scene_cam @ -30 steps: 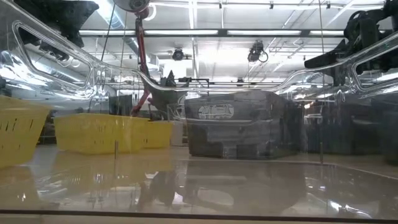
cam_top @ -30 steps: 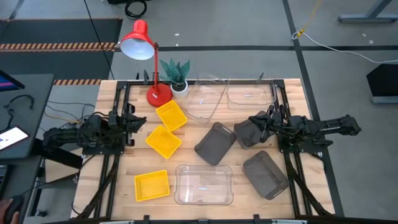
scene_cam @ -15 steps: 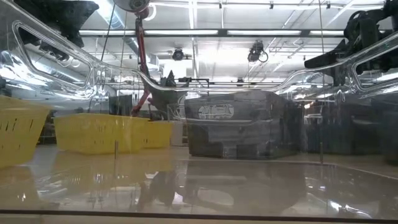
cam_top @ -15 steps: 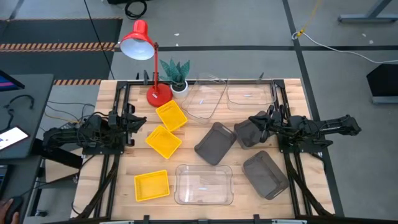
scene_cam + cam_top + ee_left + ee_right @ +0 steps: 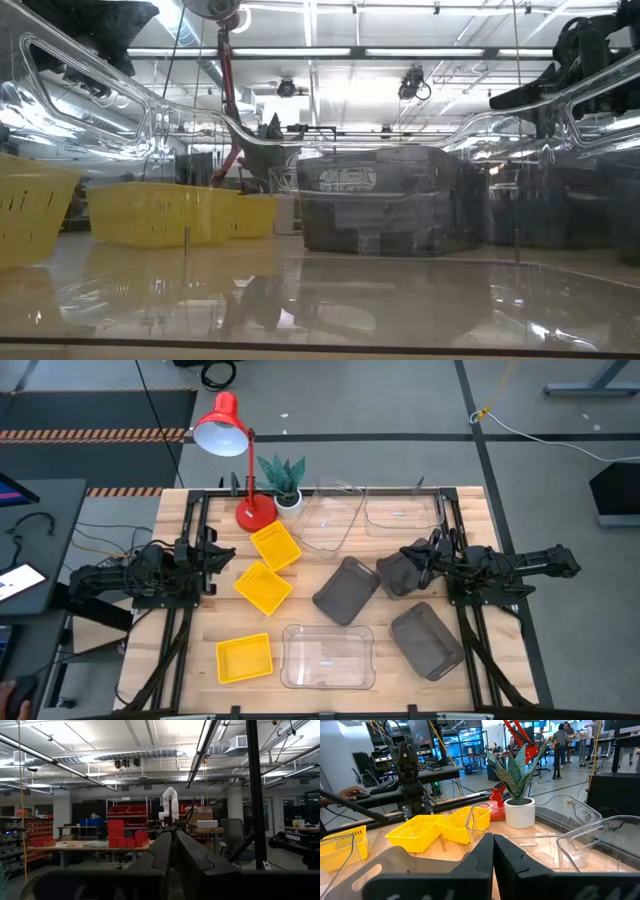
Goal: Stack baskets by color
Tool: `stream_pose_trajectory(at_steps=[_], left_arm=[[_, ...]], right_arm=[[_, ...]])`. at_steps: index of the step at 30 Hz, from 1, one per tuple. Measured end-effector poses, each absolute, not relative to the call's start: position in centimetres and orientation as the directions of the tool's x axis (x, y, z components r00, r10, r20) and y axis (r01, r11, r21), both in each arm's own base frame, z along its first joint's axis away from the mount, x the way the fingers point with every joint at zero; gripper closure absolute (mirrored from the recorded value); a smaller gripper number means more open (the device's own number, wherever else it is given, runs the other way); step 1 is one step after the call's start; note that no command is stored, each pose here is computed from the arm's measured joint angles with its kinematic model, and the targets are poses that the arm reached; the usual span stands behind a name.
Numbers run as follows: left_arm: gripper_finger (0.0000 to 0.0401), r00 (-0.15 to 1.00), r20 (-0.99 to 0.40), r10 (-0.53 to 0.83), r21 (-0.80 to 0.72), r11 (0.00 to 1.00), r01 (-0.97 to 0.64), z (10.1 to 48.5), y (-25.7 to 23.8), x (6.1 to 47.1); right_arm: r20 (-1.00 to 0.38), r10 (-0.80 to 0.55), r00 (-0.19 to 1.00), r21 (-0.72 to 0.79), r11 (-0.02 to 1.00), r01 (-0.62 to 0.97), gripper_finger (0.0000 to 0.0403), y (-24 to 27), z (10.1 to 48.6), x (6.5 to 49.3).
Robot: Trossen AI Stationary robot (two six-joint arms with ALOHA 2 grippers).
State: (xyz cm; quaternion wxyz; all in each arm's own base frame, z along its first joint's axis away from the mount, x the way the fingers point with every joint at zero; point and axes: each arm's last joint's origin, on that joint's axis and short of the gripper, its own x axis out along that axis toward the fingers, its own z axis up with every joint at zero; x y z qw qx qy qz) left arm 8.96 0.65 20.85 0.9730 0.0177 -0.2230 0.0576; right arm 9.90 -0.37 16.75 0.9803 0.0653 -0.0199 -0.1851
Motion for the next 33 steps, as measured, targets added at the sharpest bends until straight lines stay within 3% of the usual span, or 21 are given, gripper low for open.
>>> stream_pose_trajectory(at_steps=[33], left_arm=[[0.0365,0.894,0.436,0.105,0.009,0.993,-0.121,20.85,0.65,8.96]], right_arm=[[0.015,-0.366,0.931,0.136,0.923,0.36,0.039,-0.37,16.75,9.9]])
